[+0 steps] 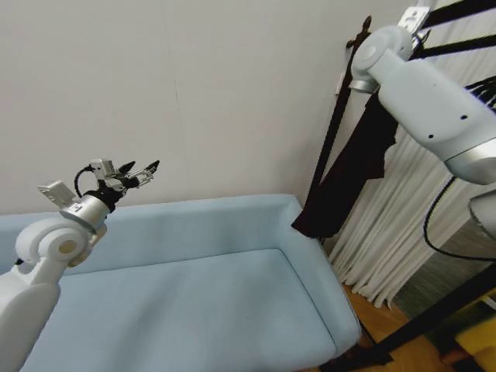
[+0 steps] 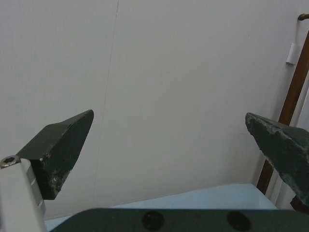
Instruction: Pick up the clothes from the sofa and hang them on the clothes hanger.
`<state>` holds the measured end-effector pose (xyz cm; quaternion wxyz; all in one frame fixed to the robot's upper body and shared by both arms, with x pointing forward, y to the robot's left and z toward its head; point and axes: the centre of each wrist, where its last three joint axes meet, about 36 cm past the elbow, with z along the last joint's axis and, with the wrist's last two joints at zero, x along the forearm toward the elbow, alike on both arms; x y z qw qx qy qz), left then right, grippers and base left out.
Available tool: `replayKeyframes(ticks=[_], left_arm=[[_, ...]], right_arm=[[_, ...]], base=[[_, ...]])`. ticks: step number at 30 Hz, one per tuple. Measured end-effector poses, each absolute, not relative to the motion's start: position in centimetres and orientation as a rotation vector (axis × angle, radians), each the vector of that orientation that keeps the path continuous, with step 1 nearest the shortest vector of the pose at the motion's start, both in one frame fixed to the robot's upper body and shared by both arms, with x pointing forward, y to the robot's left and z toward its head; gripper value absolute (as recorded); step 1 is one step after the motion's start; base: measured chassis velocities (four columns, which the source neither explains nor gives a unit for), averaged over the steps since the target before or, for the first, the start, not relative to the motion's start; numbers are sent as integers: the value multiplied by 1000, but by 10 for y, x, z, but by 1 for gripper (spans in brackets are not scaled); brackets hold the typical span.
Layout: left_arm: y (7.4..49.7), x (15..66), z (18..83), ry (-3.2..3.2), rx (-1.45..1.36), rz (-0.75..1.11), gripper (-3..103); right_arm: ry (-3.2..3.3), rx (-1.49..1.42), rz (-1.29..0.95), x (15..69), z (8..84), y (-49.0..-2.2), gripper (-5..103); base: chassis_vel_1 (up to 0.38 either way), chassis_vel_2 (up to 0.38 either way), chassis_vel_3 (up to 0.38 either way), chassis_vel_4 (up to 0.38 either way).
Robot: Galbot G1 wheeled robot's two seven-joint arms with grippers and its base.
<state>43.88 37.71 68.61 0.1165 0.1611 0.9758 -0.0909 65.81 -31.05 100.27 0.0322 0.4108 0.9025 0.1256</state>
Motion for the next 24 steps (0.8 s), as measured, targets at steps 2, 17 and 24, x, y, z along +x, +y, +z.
replayKeyframes(ticks=[2,17,24], left_arm=[[377,439,685,2859,475,-269,100],[377,438,682,2864,491,-273,100],[376,439,681,2863,503,-270,100]], right_arm=[[2779,1268,388,659,1002,-313,2],[2795,1310,398,667,981,-346,2],[2781,1275,376,666,982,-350,2]], base=[[0,0,0,0],[0,0,0,0],[0,0,0,0]])
